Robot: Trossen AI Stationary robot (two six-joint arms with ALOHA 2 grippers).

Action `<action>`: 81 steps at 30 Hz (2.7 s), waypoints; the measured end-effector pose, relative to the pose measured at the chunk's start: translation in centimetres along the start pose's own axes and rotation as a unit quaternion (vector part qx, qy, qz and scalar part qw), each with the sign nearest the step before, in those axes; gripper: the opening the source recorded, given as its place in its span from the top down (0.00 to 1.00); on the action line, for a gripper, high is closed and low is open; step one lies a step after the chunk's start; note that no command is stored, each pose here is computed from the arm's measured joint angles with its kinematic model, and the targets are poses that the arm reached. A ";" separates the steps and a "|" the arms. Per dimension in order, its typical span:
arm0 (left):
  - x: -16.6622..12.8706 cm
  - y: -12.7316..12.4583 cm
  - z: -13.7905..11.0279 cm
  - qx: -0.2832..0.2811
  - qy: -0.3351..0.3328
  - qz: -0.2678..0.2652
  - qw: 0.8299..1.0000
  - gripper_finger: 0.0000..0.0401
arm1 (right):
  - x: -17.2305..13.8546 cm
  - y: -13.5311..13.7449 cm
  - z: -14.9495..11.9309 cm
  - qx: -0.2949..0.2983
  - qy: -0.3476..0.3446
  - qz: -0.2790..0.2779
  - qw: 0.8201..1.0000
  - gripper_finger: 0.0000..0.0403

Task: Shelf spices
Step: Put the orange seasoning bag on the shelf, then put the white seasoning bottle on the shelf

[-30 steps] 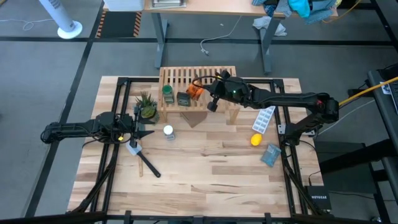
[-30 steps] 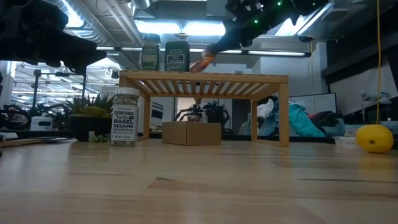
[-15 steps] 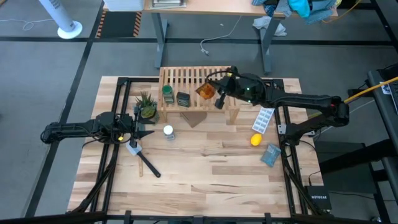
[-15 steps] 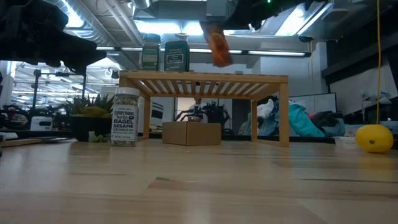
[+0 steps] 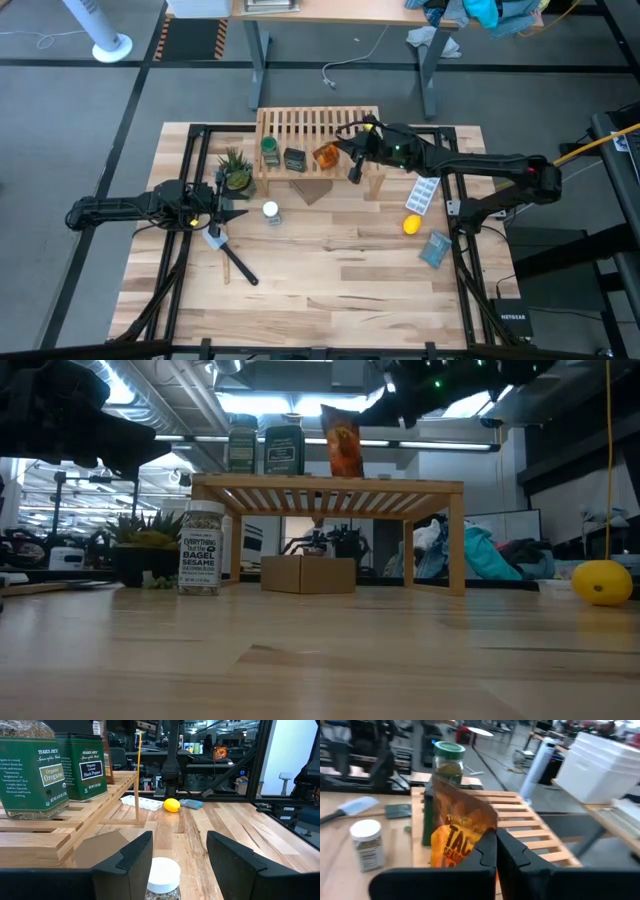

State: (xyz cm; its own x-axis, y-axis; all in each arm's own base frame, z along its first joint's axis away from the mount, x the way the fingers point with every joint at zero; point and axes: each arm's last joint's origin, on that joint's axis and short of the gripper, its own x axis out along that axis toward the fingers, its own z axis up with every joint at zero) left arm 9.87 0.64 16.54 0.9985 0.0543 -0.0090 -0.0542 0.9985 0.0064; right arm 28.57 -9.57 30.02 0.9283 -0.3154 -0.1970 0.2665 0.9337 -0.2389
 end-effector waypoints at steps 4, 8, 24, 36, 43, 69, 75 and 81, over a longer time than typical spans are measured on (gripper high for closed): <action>0.0 0.0 0.0 -0.001 0.000 0.000 1.000 0.55 | -0.2 -0.8 -1.7 0.020 -0.022 0.019 0.999 1.00; 0.0 0.0 0.0 -0.001 0.000 0.000 1.000 0.55 | -0.4 -1.2 -3.0 0.033 -0.052 0.067 0.996 1.00; 0.0 0.0 0.0 -0.001 0.000 0.000 1.000 0.55 | -0.9 -1.5 -2.4 0.057 -0.142 0.033 0.988 1.00; 0.0 0.0 0.0 -0.001 0.000 0.000 1.000 0.55 | -0.7 -1.4 -2.8 0.061 -0.122 0.032 0.990 1.00; 0.0 0.0 0.0 -0.001 0.000 0.000 1.000 0.55 | 0.2 -1.2 -3.8 0.064 -0.102 0.035 0.992 1.00; 0.0 0.0 0.0 -0.001 0.000 0.000 1.000 0.55 | 0.7 -1.3 -4.1 0.064 -0.107 0.017 0.992 0.93; 0.0 0.0 0.0 -0.001 0.000 0.000 1.000 0.55 | 0.7 -1.3 -4.1 0.064 -0.107 0.017 0.992 0.92; 0.0 0.0 0.0 0.001 0.000 0.000 1.000 0.55 | 0.7 -1.3 -4.1 0.064 -0.107 0.017 0.992 0.86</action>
State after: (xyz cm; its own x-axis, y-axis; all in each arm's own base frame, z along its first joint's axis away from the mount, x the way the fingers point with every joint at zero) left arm 9.87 0.64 16.54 0.9985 0.0541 -0.0086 -0.0541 0.9985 0.0074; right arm 27.82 -11.68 26.33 0.9674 -0.2533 0.0066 0.2525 0.9613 -0.1105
